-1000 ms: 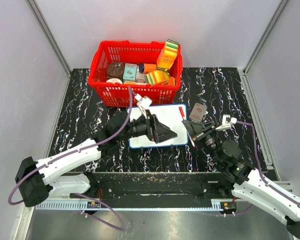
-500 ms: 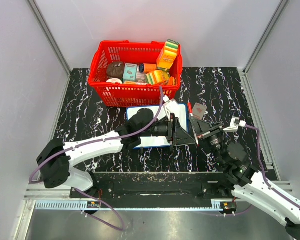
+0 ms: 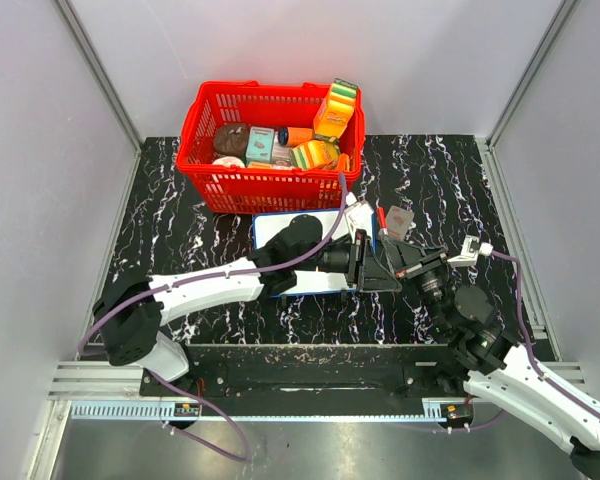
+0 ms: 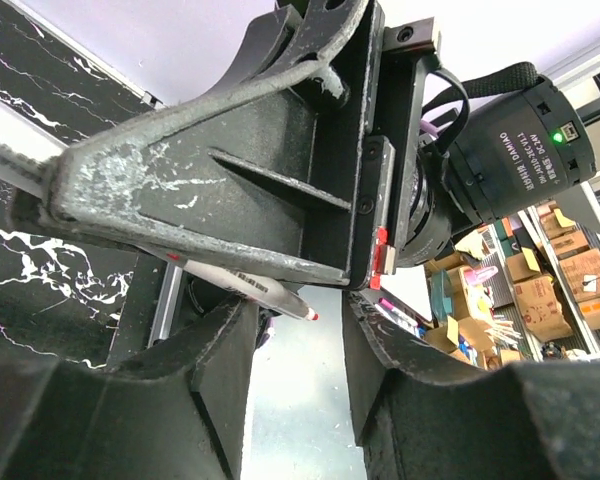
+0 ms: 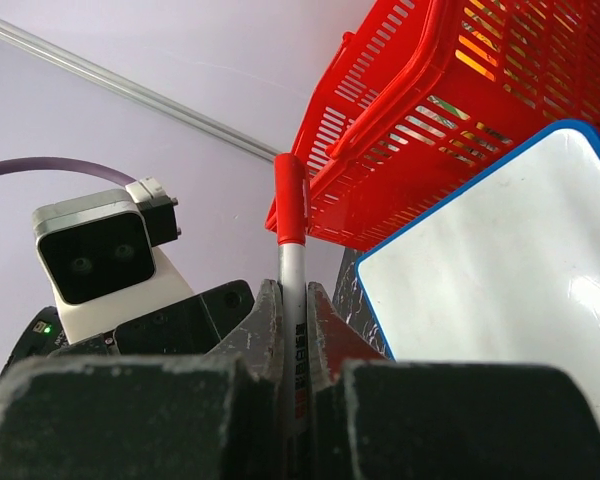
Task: Write a sentence on the whiteboard
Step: Pass from the right arm to the left
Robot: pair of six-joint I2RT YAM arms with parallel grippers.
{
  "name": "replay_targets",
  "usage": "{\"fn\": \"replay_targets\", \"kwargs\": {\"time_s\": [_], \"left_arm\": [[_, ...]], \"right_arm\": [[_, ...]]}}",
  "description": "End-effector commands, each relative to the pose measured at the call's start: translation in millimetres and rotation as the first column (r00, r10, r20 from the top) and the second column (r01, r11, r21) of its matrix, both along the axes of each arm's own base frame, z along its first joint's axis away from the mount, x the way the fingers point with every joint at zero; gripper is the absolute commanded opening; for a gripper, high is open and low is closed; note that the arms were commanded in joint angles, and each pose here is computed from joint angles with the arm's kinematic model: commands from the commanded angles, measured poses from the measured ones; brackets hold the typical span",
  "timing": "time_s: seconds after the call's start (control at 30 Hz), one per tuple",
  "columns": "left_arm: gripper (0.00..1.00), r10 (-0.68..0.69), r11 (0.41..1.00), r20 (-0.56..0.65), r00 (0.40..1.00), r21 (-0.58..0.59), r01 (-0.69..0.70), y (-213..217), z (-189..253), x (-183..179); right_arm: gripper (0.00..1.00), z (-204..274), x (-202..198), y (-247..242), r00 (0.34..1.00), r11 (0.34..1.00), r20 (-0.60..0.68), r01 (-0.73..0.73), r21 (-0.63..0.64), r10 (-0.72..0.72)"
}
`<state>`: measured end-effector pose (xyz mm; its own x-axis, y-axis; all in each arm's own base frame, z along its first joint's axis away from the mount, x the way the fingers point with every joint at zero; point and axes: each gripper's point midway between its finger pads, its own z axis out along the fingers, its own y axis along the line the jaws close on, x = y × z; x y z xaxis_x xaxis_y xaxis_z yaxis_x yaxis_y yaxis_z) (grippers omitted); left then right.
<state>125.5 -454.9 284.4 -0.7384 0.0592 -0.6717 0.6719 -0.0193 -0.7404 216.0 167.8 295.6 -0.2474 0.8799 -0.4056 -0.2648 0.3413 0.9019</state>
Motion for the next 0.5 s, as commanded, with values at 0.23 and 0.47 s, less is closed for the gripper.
{"fn": "replay_targets", "kwargs": {"time_s": [0.23,0.47], "left_arm": [[0.0,-0.049,0.996,0.055,0.997,-0.067,0.052,-7.1,28.4,-4.1],[0.0,-0.01,1.0,0.088,0.996,-0.018,0.012,3.0,20.1,-0.9]], "right_arm": [[0.0,14.7,-2.5,-8.1,0.999,1.0,0.024,0.022,0.017,-0.022],[0.05,18.7,-9.3,-6.0,0.998,1.0,0.067,-0.011,-0.029,0.013]]}}
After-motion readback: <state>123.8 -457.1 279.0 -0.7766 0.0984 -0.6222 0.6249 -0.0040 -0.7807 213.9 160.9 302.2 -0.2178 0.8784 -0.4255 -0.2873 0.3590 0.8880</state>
